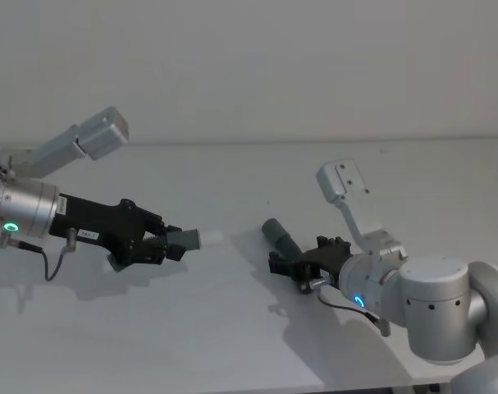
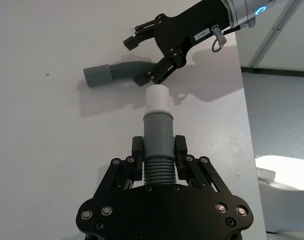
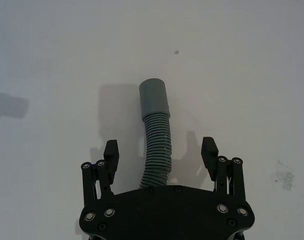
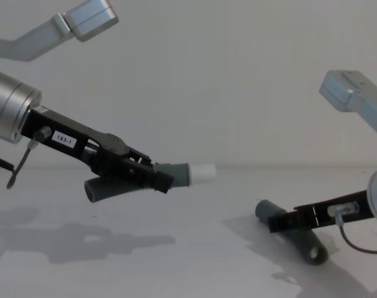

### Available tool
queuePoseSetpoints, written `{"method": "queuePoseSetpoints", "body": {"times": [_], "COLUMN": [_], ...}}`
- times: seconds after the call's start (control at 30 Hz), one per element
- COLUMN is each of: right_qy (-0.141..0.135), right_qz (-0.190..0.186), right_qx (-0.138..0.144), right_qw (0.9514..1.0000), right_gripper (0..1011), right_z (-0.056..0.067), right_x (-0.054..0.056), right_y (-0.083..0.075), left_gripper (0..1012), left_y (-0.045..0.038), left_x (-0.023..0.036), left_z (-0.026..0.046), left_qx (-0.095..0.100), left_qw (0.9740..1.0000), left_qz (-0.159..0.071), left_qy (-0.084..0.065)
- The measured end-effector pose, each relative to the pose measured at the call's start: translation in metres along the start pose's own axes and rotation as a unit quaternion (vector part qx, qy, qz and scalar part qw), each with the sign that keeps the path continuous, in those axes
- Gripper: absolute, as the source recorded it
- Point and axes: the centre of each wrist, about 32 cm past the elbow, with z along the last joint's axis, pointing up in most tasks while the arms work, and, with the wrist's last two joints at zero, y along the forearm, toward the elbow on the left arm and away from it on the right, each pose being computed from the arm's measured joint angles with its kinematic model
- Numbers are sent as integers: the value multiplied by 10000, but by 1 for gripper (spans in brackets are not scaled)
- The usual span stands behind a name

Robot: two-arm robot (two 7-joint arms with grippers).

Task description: Use both hands to pick up one end of the pipe from the table, align the ends, and insert them.

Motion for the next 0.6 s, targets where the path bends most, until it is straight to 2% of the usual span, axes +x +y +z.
{"method": "queuePoseSetpoints", "body": {"times": [0.6], "right_qy": [162], "right_qz": [-33], "right_qx": [-126], "right_qw": [9998], "right_gripper": [1002], "right_z": [20], "right_x": [42], "right_y": [86], "left_gripper": [330], "left_y": [0], "left_x": [0], "left_z": [0], "left_qx": [0], "left_qw": [10000], "left_qz": [0], "left_qy": [0]}}
